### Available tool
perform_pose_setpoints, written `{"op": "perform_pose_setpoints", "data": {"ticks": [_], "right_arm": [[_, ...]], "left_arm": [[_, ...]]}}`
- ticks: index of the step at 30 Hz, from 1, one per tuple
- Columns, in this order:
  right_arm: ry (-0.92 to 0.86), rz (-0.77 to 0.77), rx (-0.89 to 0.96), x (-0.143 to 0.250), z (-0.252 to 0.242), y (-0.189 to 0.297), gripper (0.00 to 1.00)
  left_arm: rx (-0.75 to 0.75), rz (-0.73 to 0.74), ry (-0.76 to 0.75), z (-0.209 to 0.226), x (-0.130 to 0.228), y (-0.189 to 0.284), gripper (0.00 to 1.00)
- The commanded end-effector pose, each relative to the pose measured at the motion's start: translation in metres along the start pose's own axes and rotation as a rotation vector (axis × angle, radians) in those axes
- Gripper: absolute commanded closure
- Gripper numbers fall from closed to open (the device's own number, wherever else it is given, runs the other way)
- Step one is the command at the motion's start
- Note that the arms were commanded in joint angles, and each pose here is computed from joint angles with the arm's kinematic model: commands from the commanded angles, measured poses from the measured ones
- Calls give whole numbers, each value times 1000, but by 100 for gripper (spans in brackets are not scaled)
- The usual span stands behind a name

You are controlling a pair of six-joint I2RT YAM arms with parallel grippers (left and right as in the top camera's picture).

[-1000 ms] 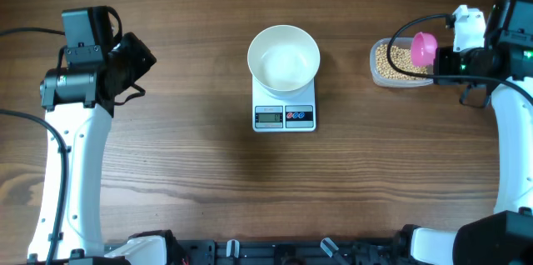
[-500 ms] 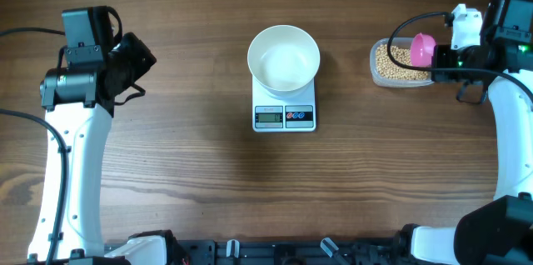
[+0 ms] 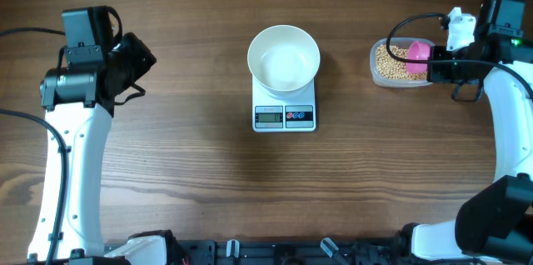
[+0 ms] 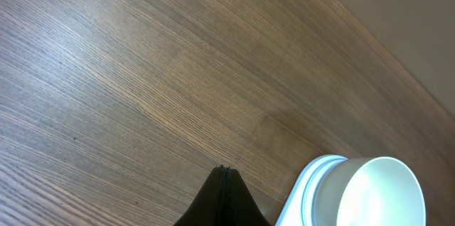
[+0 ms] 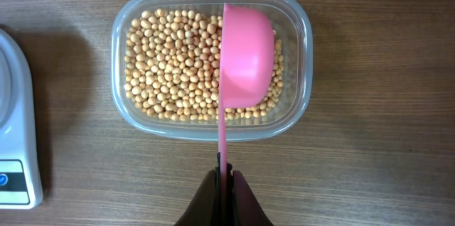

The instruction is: Scoop item into bowl and weigh 150g on scale

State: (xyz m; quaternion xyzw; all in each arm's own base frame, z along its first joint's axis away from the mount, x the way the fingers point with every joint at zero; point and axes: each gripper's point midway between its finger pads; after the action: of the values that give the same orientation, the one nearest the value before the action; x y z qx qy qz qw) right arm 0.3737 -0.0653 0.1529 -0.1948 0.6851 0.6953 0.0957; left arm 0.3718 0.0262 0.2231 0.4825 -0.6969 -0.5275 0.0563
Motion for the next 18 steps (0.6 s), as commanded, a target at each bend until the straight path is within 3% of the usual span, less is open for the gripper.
{"op": "perform_pose_setpoints", "data": {"ticks": [1, 18], "right_arm": [[-19, 1, -64, -1, 11, -12, 96], [-40, 3, -141, 7, 26, -23, 96]], "left_arm": [[5, 13, -9, 0, 1, -3, 96], [5, 13, -9, 0, 1, -3, 96]]}}
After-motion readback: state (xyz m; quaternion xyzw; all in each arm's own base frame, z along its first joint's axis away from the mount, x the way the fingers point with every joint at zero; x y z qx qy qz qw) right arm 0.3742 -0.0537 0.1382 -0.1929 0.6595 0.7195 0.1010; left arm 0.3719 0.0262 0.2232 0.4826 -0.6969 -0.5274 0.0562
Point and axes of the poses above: each gripper's point midway between its finger pads, its own y axis back along the fingers, its own z axis along the line the jaws close on, x = y × z, and after that the axes turned 10 degrees about y, right-handed
